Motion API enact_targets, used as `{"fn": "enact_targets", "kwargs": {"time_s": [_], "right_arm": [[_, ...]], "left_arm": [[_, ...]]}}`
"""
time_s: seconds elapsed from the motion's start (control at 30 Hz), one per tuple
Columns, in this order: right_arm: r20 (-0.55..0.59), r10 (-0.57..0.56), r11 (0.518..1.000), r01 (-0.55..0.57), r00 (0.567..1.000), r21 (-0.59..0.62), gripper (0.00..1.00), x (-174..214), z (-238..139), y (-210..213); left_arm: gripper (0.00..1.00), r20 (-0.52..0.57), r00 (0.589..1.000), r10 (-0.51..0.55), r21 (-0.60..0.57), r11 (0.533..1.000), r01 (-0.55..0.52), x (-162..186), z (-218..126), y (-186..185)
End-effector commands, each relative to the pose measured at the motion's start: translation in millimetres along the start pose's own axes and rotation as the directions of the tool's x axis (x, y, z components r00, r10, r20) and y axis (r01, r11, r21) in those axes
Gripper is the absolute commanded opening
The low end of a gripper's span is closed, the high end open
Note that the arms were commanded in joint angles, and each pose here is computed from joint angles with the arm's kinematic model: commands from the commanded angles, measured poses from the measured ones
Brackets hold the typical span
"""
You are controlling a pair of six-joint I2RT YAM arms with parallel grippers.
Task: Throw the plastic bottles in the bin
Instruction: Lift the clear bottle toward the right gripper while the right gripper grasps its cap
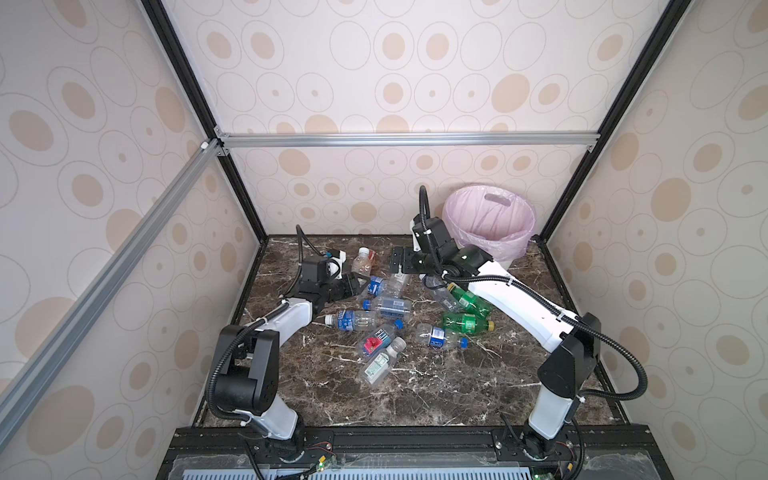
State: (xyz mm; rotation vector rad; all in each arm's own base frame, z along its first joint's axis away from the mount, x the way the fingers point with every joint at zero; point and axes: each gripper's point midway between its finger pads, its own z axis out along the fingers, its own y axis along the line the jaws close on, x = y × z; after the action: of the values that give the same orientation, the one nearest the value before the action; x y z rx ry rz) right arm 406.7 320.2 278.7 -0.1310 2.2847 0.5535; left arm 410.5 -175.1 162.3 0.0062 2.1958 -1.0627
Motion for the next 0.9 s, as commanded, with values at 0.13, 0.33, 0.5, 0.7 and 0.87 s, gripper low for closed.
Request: {"fn": "enact_targets", "kwargs": {"time_s": [0.13,0.33,0.5,0.7,0.87], "right_arm": [[0.040,0.061,0.998,-0.061,0.997,-0.003,1.00,-13.4,-20.1,-7.4],[0.037,0.096,0.995,-0.095,0.995,-0.020,1.00,-10.6,-16.9,-7.4],[0.026,0.125,0.991,-0.123,0.992,-0.045,0.98,-5.7,-10.4,-4.4],[0.017,0.136,0.990,-0.135,0.991,-0.049,0.94,-1.4,-4.3,-4.7],[0.029,0.140,0.990,-0.139,0.990,-0.034,0.90,-2.6,-3.5,-9.2]], "left_arm": [[0.50,0.029,0.998,0.052,0.275,0.960,-0.058,-1.3,-2.5,-72.8],[0.50,0.010,0.995,0.096,0.302,0.949,-0.095,9.4,0.3,-91.4],[0.50,-0.005,0.991,0.133,0.345,0.931,-0.123,20.3,1.3,-110.7],[0.50,-0.009,0.985,0.170,0.383,0.911,-0.154,28.8,-0.7,-128.5],[0.50,-0.012,0.984,0.180,0.399,0.903,-0.160,32.8,-1.1,-135.5]]}}
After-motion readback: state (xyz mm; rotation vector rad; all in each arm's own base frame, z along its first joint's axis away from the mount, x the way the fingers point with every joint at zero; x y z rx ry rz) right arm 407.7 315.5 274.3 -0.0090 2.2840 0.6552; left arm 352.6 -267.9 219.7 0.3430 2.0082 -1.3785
